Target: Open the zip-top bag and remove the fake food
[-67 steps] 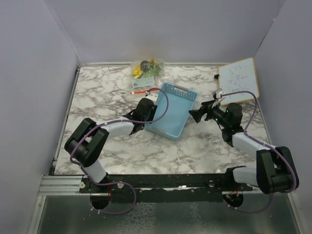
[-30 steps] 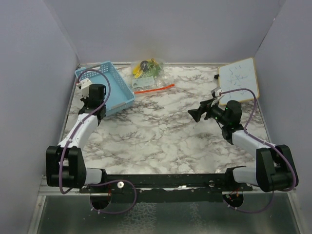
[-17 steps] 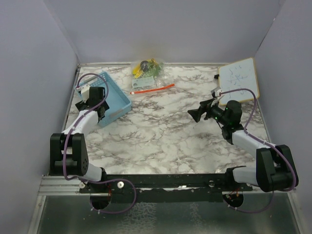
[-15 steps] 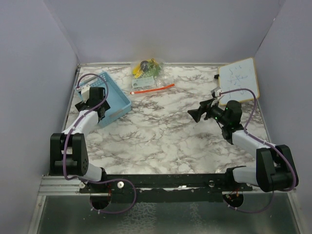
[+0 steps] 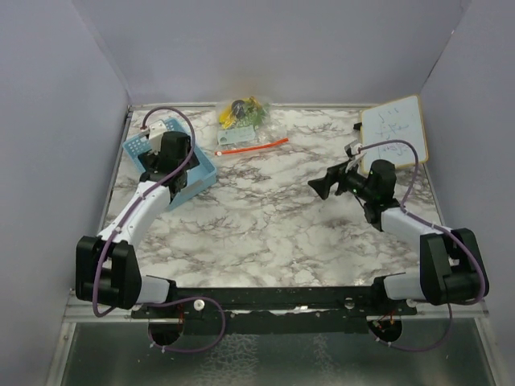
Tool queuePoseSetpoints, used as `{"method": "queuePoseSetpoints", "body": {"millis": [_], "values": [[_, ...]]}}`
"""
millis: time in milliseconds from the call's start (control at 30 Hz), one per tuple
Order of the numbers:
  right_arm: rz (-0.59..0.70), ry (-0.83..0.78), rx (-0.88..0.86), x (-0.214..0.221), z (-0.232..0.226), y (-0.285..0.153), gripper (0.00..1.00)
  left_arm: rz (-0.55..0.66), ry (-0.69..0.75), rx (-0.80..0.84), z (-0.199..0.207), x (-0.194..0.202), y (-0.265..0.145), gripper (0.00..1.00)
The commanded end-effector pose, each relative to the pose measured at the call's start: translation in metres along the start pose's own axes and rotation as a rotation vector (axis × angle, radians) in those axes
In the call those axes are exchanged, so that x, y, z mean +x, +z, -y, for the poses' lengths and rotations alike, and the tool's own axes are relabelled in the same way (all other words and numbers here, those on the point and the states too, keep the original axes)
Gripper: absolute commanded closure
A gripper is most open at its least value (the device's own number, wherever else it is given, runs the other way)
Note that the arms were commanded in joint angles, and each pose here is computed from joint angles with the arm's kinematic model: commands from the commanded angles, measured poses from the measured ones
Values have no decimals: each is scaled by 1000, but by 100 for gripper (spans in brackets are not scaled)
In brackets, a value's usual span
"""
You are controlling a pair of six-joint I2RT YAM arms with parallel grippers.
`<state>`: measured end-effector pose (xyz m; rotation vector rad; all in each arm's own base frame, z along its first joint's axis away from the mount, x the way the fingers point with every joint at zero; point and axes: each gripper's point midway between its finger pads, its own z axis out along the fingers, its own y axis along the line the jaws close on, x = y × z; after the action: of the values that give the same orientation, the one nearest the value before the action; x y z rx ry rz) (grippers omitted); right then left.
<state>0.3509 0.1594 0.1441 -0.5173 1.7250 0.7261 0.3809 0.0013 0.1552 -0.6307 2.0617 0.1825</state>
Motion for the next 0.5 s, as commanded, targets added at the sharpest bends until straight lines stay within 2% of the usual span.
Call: {"method": "queuePoseSetpoints", "body": {"millis": [0, 133, 200, 267, 367, 433, 467], "values": [[-17, -4, 45, -15, 14, 12, 1, 65, -15, 89, 28, -30, -23, 4], [46, 55, 41, -46, 21, 30, 1, 53, 12, 236, 63, -21, -34, 4], [22, 237, 88, -50, 34, 46, 1, 44, 37, 313, 75, -16, -36, 4], [-68, 300, 65, -48, 41, 68, 1, 27, 72, 332, 78, -12, -37, 4], [-52, 377, 4, -48, 48, 98, 1, 12, 100, 338, 75, -10, -41, 3], [-67, 504, -19, -29, 54, 118, 1, 21, 91, 361, 74, -12, -48, 3], [-63, 529, -50, -33, 56, 128, 1, 25, 93, 374, 75, -14, -51, 3]]}}
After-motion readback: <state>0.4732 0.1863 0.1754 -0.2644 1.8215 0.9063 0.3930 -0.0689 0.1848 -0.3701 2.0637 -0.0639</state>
